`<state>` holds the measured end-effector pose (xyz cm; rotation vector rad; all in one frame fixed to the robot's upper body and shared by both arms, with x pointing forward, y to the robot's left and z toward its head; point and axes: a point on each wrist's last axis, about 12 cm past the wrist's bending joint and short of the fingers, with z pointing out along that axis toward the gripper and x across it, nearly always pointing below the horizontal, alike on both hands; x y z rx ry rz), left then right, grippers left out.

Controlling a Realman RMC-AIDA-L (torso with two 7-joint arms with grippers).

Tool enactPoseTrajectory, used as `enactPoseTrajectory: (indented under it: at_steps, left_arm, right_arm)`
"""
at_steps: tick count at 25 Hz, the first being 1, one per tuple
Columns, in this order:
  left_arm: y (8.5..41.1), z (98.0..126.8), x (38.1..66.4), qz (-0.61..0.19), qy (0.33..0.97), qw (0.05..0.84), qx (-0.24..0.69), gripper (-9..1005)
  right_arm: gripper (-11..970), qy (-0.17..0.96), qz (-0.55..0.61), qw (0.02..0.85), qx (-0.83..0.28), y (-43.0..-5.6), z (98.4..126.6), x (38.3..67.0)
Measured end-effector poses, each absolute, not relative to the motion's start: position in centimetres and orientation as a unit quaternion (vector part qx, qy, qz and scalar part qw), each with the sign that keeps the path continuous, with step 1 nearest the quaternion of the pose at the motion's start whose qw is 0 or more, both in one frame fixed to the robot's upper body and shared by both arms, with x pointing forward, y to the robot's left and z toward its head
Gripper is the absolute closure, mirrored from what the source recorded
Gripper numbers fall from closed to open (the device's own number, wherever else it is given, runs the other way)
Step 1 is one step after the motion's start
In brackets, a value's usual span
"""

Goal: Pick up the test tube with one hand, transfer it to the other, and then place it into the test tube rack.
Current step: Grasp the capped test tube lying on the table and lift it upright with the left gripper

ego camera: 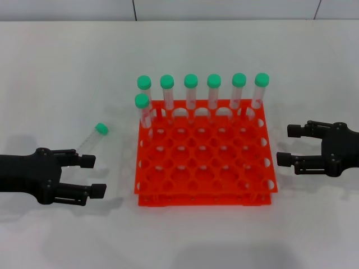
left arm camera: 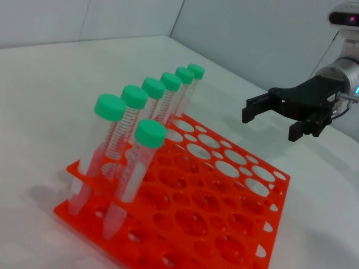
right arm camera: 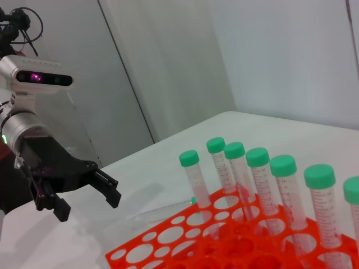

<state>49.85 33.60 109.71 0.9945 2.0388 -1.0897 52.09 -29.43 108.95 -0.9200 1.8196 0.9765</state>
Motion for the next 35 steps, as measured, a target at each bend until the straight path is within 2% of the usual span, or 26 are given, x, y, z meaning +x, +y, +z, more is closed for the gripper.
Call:
enactPoseTrajectory:
  at_steps: [15,21,29,35]
  left_arm:
    - [33.7,109.7,50.0,-0.409,0.772,0.312,0.374,145]
    - [34.6,110.1,50.3,-0.391,0.785,0.316,0.363,154]
    - [37.1,111.1,52.6,-0.318,0.848,0.284,0.314,165]
    - [37.1,112.2,54.4,-0.282,0.873,0.250,0.310,174]
  right_arm:
    - [116,0.730,0.389,0.426,-0.366,-29.5,108.9,52.1]
    - [116,0.730,0.387,0.428,-0.366,-29.5,109.0,52.2]
    - [116,0.730,0.387,0.432,-0.363,-29.4,109.1,52.4]
    - [116,0.725,0.391,0.440,-0.359,-29.2,109.4,52.7]
